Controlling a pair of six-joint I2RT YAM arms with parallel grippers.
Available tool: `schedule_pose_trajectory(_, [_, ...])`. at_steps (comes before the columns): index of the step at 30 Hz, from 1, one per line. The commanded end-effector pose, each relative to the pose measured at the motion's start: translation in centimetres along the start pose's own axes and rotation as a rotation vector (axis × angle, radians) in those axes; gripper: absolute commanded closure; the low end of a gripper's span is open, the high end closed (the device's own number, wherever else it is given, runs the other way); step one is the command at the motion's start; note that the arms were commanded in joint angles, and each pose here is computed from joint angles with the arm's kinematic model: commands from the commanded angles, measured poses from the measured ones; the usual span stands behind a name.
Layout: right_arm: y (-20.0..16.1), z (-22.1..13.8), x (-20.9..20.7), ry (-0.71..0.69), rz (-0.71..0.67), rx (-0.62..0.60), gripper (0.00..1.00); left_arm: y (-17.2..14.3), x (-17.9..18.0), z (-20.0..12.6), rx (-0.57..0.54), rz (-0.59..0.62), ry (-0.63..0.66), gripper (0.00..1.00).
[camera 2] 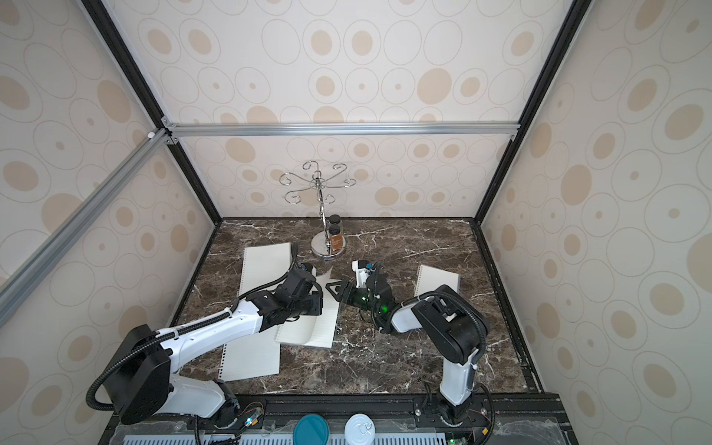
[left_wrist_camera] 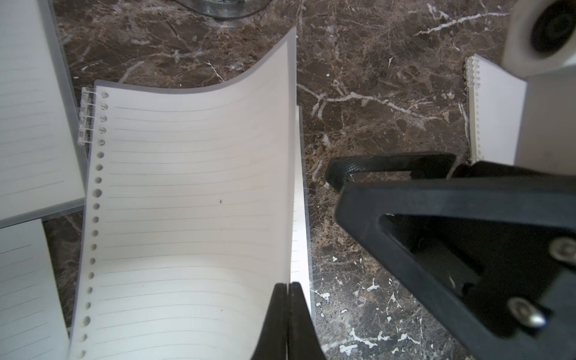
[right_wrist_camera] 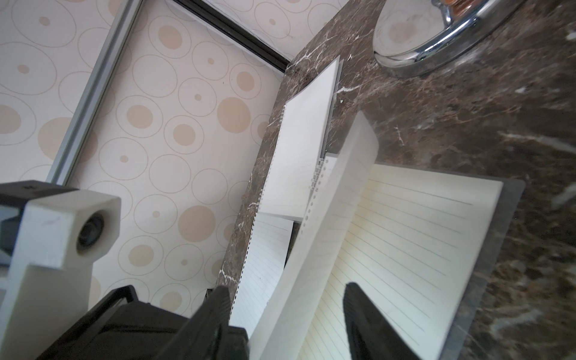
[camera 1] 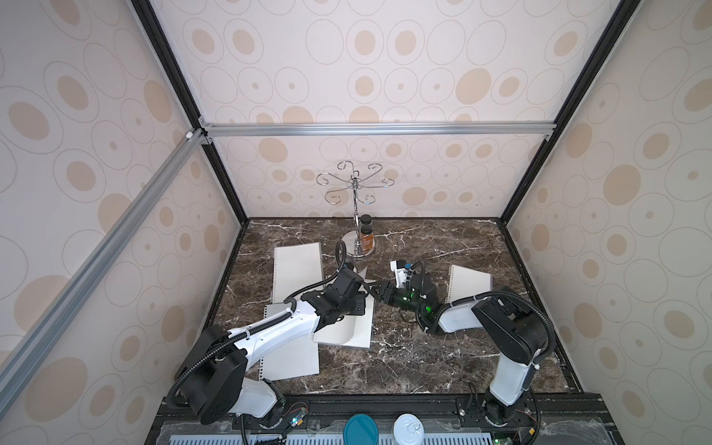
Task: Tear off pages from different notebooks
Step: Open the notebook at the center of the board, then tear off the paper from the notebook.
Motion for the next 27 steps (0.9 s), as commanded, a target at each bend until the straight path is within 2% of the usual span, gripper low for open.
schedule_pose_trajectory(1, [0.0,0.7,0.1,0.019,0.018,-0.007,0.48,0.4,0.4,-0.2,-0.017,0.009,0.003,1.0])
schedule_pose_trajectory(5, [-0.5,0.7,-0.4,0.011,0.026,-0.004,0.52,0.6,0.7,-0.2,-0.023,0.004,0.016,1.0])
schedule_pose_trajectory(20, [-1.7,1.5,-0.1,0.017,0.02,0.027,0.53,0.6,1.0,0.1,-0.017,-0.003,0.017,1.0])
schedule_pose_trajectory(27, [-2.1,1.7,0.1,0.029,0.021,0.033,0.64,0.5,1.2,0.2,-0.016,-0.004,0.024,1.0])
Point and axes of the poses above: each gripper's point midway between its finger pads, its own z axis out along the fingers, its own x axis along the line the jaws close on, y = z × x, the point moved 5 cm from there along -z, back along the fingers, and after that the axes turned 14 degrees about -z, right-handed, at the moved point
